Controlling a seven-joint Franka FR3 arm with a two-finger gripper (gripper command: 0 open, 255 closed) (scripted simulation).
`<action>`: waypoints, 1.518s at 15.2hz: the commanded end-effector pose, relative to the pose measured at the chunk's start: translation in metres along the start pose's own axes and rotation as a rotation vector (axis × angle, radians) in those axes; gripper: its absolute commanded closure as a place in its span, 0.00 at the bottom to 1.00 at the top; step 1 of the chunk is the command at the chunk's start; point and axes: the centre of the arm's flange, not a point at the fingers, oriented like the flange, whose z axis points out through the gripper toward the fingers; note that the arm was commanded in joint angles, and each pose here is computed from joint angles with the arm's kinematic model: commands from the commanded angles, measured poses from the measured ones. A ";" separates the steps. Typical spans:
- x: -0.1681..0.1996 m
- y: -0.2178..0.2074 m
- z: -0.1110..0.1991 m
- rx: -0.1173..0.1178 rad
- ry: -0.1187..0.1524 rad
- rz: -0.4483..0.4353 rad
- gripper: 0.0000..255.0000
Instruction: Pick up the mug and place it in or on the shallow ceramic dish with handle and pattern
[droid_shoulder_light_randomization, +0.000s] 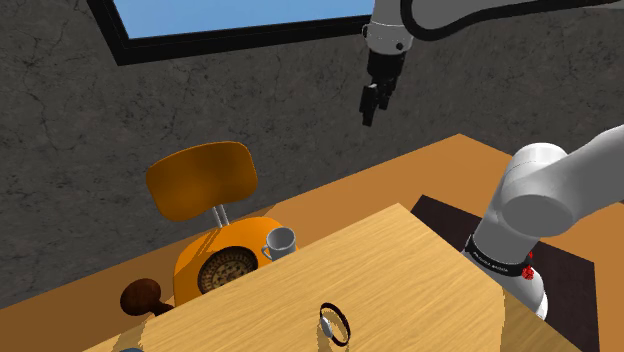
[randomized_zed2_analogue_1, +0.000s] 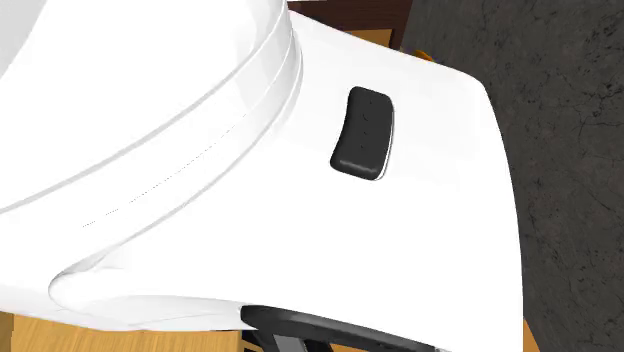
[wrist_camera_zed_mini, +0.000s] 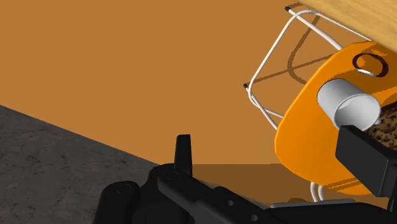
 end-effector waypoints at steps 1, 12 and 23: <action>0.008 -0.014 0.020 0.012 -0.002 -0.001 0.00; 0.059 -0.083 0.133 0.072 -0.025 -0.013 0.00; 0.105 -0.160 0.243 0.132 -0.047 -0.024 0.00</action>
